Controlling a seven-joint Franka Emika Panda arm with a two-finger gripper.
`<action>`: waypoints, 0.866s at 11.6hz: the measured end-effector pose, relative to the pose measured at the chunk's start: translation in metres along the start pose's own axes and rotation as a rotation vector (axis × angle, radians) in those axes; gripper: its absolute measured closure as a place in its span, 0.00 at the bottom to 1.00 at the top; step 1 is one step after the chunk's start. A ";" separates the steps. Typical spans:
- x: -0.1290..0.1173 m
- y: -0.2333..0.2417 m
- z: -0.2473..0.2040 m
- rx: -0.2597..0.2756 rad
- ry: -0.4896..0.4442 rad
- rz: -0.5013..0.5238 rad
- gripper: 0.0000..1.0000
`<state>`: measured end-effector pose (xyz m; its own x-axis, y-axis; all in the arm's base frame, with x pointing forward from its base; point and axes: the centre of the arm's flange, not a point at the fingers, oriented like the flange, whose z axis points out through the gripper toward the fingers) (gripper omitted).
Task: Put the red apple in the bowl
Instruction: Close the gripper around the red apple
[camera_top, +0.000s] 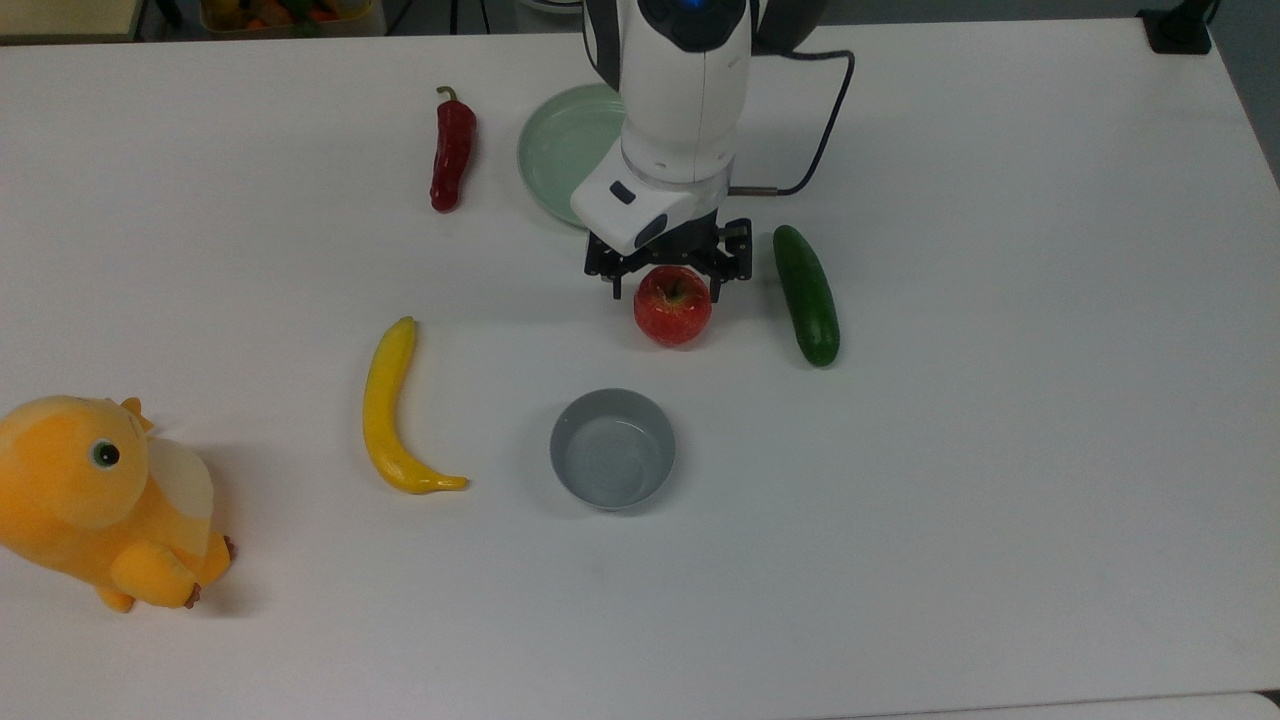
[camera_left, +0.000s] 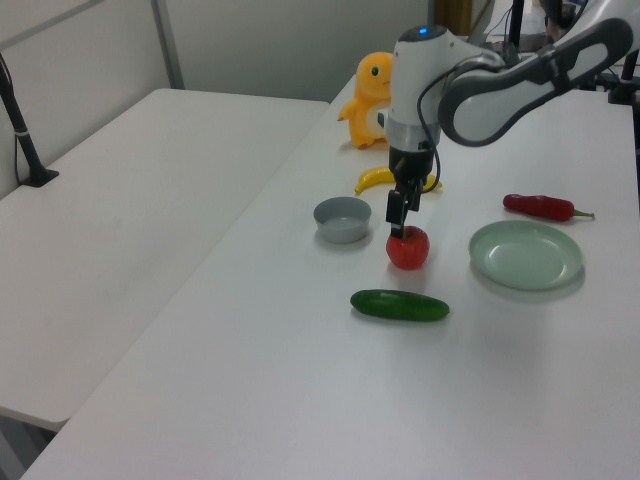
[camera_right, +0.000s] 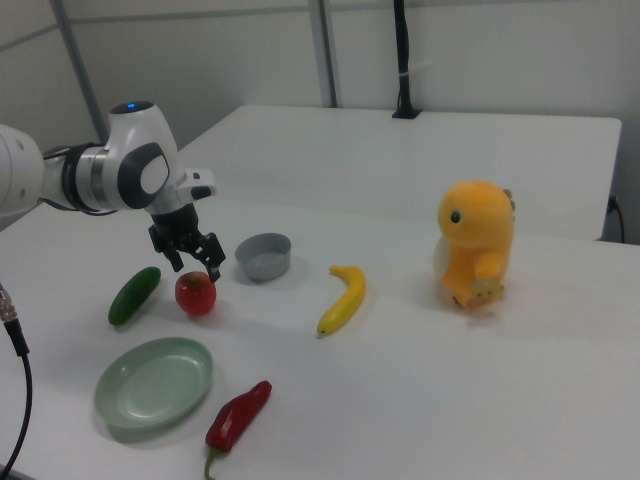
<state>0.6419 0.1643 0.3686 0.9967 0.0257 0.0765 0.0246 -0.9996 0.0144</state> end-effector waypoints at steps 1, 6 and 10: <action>0.000 -0.001 0.010 -0.003 -0.001 0.002 0.00; -0.005 -0.005 0.031 -0.047 -0.021 -0.036 0.00; -0.009 -0.015 0.039 -0.045 -0.035 -0.053 0.00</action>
<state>0.6353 0.1782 0.3290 0.9962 0.0772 0.0396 0.0747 -0.9952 0.0625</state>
